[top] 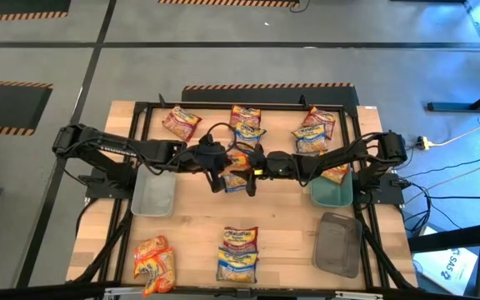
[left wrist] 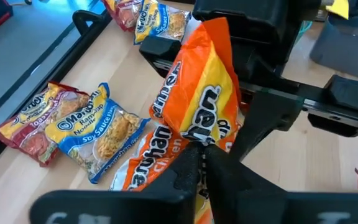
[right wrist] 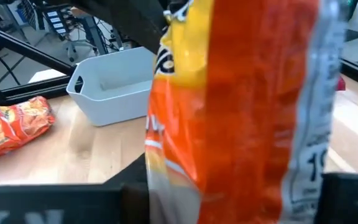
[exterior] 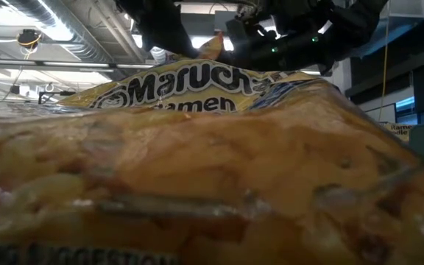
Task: Sort Maruchan noodles
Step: Put the orange noodle pack into the green bin
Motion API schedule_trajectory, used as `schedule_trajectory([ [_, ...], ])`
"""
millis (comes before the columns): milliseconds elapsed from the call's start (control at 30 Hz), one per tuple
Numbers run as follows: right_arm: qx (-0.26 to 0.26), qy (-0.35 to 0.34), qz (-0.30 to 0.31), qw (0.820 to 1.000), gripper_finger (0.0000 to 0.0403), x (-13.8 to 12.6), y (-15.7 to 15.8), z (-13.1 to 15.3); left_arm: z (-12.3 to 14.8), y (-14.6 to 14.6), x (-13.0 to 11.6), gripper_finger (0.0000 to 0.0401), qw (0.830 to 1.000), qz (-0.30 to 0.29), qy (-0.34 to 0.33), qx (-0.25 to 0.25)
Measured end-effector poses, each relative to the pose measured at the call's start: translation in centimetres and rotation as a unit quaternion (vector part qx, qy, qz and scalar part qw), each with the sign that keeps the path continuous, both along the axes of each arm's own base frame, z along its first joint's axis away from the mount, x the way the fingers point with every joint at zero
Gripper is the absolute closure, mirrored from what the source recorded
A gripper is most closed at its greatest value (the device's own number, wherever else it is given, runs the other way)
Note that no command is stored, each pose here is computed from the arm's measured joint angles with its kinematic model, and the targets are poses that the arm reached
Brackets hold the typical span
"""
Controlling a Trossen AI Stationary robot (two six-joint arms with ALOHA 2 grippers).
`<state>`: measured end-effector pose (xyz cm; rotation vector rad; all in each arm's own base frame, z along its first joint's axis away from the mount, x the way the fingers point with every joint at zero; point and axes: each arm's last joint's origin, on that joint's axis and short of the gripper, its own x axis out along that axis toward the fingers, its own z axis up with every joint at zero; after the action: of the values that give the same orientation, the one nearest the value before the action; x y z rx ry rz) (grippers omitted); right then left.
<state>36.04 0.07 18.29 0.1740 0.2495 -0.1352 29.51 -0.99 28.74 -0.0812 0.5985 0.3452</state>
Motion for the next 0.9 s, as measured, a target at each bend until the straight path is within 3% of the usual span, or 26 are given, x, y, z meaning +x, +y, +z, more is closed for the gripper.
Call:
schedule_trajectory([
  [267, -0.023, 0.016, 0.008, 1.000, 0.0268, -0.1, 0.0, -0.2, 0.6, 0.1, -0.3, 0.0299, 1.000, -0.009, -0.010, 0.011],
  [567, -0.033, 0.033, 0.026, 0.999, 0.0278, -0.2, 0.2, -0.5, 3.3, 0.3, -2.7, 0.0187, 0.998, -0.018, -0.047, 0.022],
  [767, -0.055, 0.040, 0.041, 0.997, 0.0278, -1.2, 0.2, 1.5, 4.3, 0.6, -5.0, 0.0178, 0.998, -0.015, -0.018, 0.061],
  [900, -0.071, 0.049, 0.039, 0.995, 0.0278, -2.5, 0.1, 3.5, 3.5, 0.7, -5.8, 0.0179, 0.998, -0.007, -0.004, 0.064],
])
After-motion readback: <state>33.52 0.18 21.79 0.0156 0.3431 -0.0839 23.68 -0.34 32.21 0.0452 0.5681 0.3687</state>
